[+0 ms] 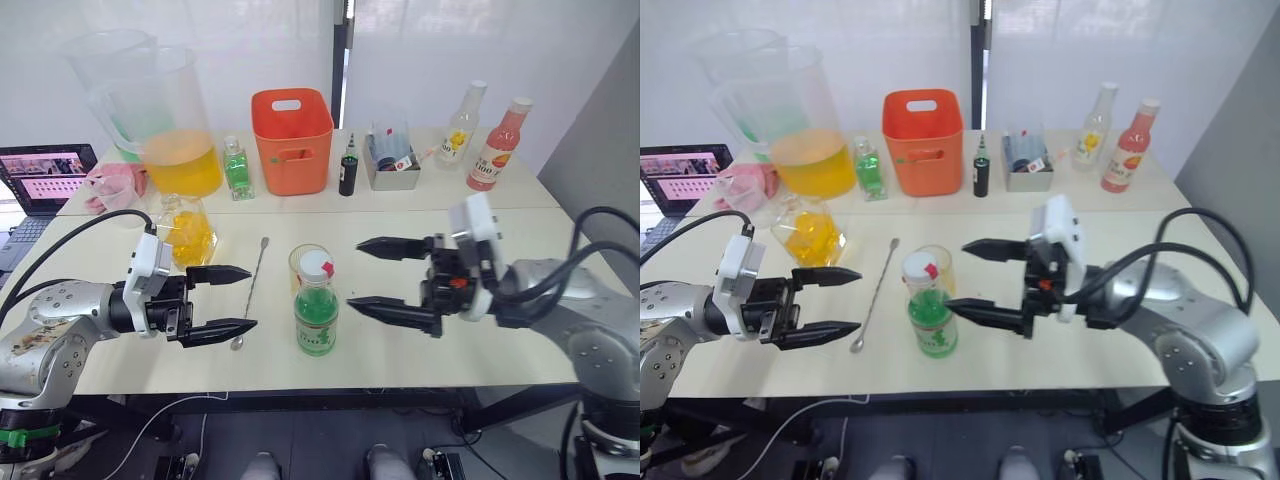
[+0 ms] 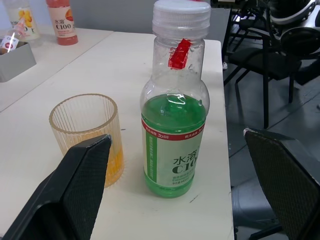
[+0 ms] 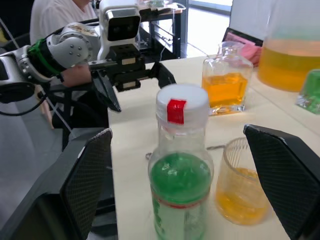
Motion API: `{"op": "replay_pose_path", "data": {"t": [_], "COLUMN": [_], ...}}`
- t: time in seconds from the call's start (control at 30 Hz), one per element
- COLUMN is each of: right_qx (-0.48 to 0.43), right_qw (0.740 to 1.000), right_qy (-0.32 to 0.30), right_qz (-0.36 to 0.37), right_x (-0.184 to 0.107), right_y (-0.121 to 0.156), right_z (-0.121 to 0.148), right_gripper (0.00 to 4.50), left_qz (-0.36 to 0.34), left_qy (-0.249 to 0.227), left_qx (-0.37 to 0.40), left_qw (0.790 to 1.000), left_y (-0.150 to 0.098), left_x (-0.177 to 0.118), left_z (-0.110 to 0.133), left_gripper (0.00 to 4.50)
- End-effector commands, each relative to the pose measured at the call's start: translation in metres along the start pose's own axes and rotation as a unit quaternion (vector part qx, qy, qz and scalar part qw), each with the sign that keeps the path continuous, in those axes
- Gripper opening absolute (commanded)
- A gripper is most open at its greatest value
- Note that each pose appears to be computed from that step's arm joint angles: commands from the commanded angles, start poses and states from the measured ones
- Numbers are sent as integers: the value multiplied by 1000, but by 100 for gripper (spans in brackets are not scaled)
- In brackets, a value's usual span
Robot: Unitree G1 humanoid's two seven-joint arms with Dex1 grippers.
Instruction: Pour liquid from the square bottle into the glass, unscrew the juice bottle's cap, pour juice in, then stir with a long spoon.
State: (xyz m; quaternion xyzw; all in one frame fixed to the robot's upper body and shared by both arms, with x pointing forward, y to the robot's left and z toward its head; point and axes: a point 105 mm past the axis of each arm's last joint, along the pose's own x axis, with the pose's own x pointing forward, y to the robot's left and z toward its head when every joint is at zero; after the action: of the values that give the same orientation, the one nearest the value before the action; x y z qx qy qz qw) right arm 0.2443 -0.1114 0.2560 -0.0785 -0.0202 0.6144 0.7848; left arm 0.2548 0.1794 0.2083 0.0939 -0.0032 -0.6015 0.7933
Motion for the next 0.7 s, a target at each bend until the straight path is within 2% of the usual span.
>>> {"op": "replay_pose_path", "data": {"t": [0.03,0.17,0.3,0.37,0.43,0.5,0.63,0.7], "right_qx": [-35,-42,-53,-49,-55,-32,-28,-31], "right_qw": [999,999,996,994,992,995,996,996], "right_qy": [-7,-2,37,57,70,70,75,74], "right_qz": [7,-29,-69,-82,-85,-55,-34,-33], "right_x": [-23,-41,-63,-74,-78,-78,-76,-74], "right_y": [1,-14,-31,-37,-39,-32,-28,-30], "right_z": [11,7,-4,-12,-16,-17,-15,-13], "right_gripper": [447,447,447,447,447,447,447,447], "left_qz": [8,42,86,187,243,251,254,216], "left_qy": [-8,-10,2,-1,16,40,40,34], "left_qx": [-1,-5,-16,-7,-29,-28,2,-10], "left_qw": [1000,999,996,982,969,967,966,976], "left_y": [-3,-2,-3,18,30,28,25,18], "left_x": [-8,-18,-29,-35,-39,-40,-40,-37], "left_z": [12,15,11,10,2,-5,-3,1], "left_gripper": [450,450,450,450,450,450,450,450]}}
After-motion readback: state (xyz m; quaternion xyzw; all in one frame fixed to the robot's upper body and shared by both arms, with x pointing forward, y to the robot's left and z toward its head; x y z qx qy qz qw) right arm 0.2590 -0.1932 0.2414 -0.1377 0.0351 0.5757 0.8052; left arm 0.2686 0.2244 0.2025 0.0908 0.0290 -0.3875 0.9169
